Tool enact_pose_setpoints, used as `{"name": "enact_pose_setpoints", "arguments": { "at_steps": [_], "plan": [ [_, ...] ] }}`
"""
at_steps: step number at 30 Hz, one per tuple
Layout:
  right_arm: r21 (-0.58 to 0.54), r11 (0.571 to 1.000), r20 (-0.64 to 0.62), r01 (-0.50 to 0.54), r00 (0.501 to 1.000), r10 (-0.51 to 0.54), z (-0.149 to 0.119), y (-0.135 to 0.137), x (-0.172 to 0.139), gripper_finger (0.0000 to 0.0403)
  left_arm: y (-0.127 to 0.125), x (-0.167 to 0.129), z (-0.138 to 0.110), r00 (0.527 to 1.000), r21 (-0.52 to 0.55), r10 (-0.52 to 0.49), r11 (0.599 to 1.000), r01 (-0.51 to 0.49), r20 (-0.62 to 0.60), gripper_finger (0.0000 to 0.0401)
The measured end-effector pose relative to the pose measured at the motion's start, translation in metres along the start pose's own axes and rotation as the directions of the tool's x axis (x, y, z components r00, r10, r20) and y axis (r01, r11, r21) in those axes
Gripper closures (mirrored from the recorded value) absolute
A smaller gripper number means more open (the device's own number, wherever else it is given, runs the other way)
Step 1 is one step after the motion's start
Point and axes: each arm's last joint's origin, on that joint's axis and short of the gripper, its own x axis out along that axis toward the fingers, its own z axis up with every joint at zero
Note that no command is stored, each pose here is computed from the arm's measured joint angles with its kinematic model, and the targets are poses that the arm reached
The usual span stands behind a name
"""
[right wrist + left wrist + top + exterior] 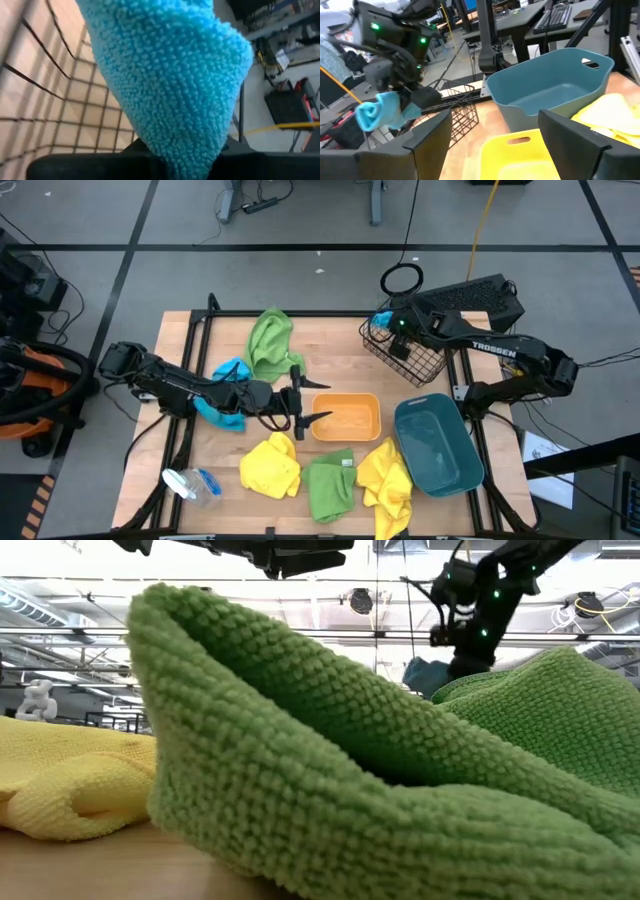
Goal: Sort microfiber towel by color & place in baskets
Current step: Put the right blue microfiber cloth into the wire basket
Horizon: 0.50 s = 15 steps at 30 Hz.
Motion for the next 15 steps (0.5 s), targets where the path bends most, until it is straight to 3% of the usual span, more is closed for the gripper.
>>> {"name": "enact_pose_setpoints", "arguments": {
  "at_steps": [8,15],
  "plan": [
    [0.092,0.996,-0.057,0.013,0.998,-0.007,-0.014,-0.001,0.013,0.0344,0.001,0.000,-0.001,1.000,-0.014,-0.005,1.000,0.005,-0.008,0.0100],
    [0.122,0.992,-0.092,0.012,0.996,-0.001,-0.018,-0.001,0.013,0.0284,0.001,0.000,-0.002,1.000,-0.013,-0.008,1.000,0.007,-0.017,0.0100]
  ]
}}
